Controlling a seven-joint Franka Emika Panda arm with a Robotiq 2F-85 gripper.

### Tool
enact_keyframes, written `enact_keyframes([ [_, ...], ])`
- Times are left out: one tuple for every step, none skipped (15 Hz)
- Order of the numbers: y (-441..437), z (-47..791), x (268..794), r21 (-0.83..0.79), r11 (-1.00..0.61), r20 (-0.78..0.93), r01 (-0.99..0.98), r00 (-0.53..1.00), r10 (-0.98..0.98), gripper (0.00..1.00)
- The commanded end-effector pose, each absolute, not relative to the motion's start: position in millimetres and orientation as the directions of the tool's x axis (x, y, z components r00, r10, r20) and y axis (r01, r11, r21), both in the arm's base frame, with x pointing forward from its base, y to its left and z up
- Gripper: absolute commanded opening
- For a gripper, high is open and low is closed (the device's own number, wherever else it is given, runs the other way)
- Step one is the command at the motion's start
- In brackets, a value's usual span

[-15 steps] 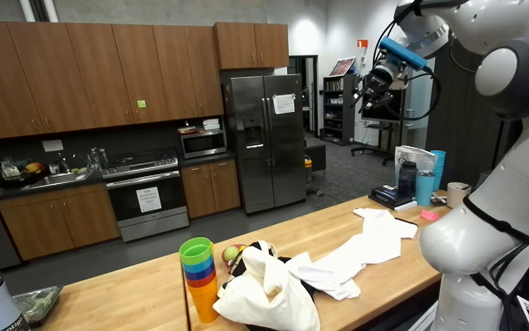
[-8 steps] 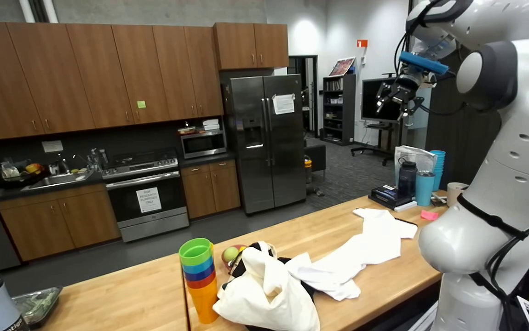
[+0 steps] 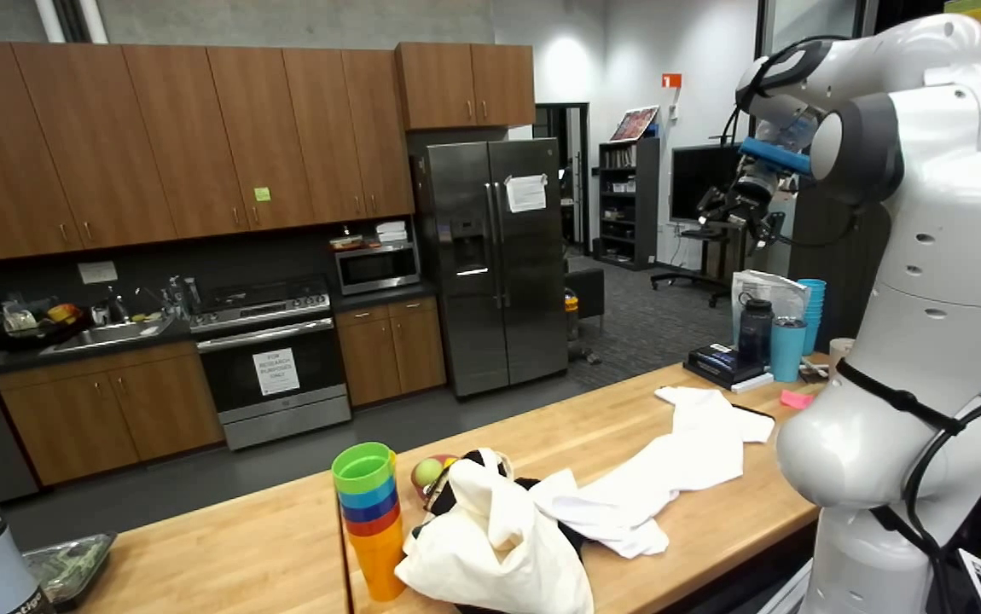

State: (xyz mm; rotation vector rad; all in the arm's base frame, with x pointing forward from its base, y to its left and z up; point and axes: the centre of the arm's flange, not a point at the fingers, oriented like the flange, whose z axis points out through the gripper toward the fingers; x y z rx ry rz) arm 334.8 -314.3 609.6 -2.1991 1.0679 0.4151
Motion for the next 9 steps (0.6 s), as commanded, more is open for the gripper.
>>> enact_keyframes([
  [-289.0, 587.7, 336.2, -0.431, -0.603, -0.514, -0.672, 0.731, -0.449, 1.0],
  [-282.0, 582.6, 334.9, -0.43, -0.635, -0.528, -0.642, 0.749, -0.4, 1.0],
  [-274.3, 575.5, 330.9, -0.422, -0.677, -0.521, -0.604, 0.772, -0.364, 1.0],
  [-269.8, 567.1, 326.8, -0.41, -0.713, -0.531, -0.569, 0.784, -0.321, 1.0],
  [-270.0, 556.2, 319.9, -0.382, -0.752, -0.541, -0.536, 0.79, -0.288, 1.0],
  [-274.6, 545.3, 313.8, -0.351, -0.79, -0.555, -0.504, 0.791, -0.258, 1.0],
  [-281.8, 533.8, 304.9, -0.306, -0.827, -0.569, -0.472, 0.787, -0.239, 1.0],
  [-291.1, 524.5, 295.1, -0.258, -0.858, -0.59, -0.444, 0.776, -0.224, 1.0],
  [-299.5, 516.8, 287.1, -0.207, -0.888, -0.599, -0.411, 0.771, -0.217, 1.0],
])
